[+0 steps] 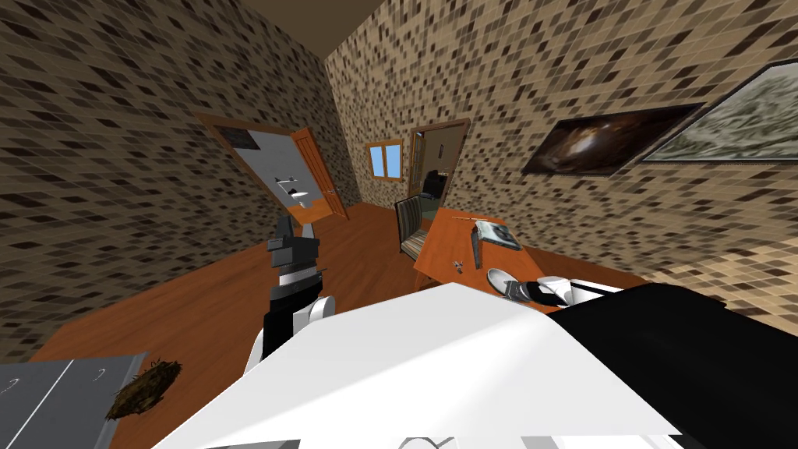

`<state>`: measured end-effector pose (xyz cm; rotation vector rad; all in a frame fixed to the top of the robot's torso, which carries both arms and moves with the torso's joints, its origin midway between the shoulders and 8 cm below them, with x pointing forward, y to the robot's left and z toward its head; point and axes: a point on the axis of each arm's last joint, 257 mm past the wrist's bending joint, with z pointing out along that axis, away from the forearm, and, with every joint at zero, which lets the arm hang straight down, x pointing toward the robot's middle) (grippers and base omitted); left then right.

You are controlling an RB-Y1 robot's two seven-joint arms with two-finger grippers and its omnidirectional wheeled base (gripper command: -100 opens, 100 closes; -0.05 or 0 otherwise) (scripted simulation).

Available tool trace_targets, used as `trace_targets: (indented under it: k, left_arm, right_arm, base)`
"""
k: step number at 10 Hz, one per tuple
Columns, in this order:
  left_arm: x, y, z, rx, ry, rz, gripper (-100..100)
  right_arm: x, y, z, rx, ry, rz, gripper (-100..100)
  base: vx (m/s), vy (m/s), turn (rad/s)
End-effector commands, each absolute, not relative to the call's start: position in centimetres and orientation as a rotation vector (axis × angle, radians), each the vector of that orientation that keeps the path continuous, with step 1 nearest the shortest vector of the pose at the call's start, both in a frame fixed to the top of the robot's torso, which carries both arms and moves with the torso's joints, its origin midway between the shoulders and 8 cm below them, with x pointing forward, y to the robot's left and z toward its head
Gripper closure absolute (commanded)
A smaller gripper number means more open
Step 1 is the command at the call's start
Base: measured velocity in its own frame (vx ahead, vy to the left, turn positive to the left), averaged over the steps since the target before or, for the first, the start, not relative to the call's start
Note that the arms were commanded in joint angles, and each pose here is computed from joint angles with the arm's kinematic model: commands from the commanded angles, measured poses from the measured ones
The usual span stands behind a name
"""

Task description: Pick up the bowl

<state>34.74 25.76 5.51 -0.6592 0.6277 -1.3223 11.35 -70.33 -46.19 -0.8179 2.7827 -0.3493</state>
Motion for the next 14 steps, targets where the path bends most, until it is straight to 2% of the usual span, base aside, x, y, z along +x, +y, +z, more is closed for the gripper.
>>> trace_targets:
  k: [1,2,3,9,10,14]
  left_arm:
    - [34.7,25.8,5.5,-0.659,0.628,-1.322,0]
    - [34.7,25.8,5.5,-0.659,0.628,-1.322,0]
    - [34.7,25.8,5.5,-0.659,0.628,-1.322,0]
    - [34.7,25.8,5.5,-0.659,0.628,-1.322,0]
    - [34.7,25.8,5.5,-0.659,0.628,-1.322,0]
    - [34.7,25.8,5.5,-0.659,0.628,-1.322,0]
  right_arm:
    - [11.3,-70.3,-46.2,-0.818,2.783,-0.349,-100]
    - [11.3,-70.3,-46.2,-0.818,2.784,-0.350,0]
    - [10.8,-70.0,-47.1,-0.775,2.800,-0.355,-100]
    - [10.4,-69.6,-48.0,-0.740,2.814,-0.357,-100]
    - [10.4,-69.6,-48.1,-0.737,2.815,-0.358,100]
    - [10.4,-69.5,-48.1,-0.736,2.815,-0.356,100]
  base:
    - [-0.009,-0.012,0.001]
    - [0.000,0.000,0.000]
    - [-0.041,-0.029,0.193]
    - [-0.035,-0.024,0.078]
    - [0.000,0.000,0.000]
    - [0.000,0.000,0.000]
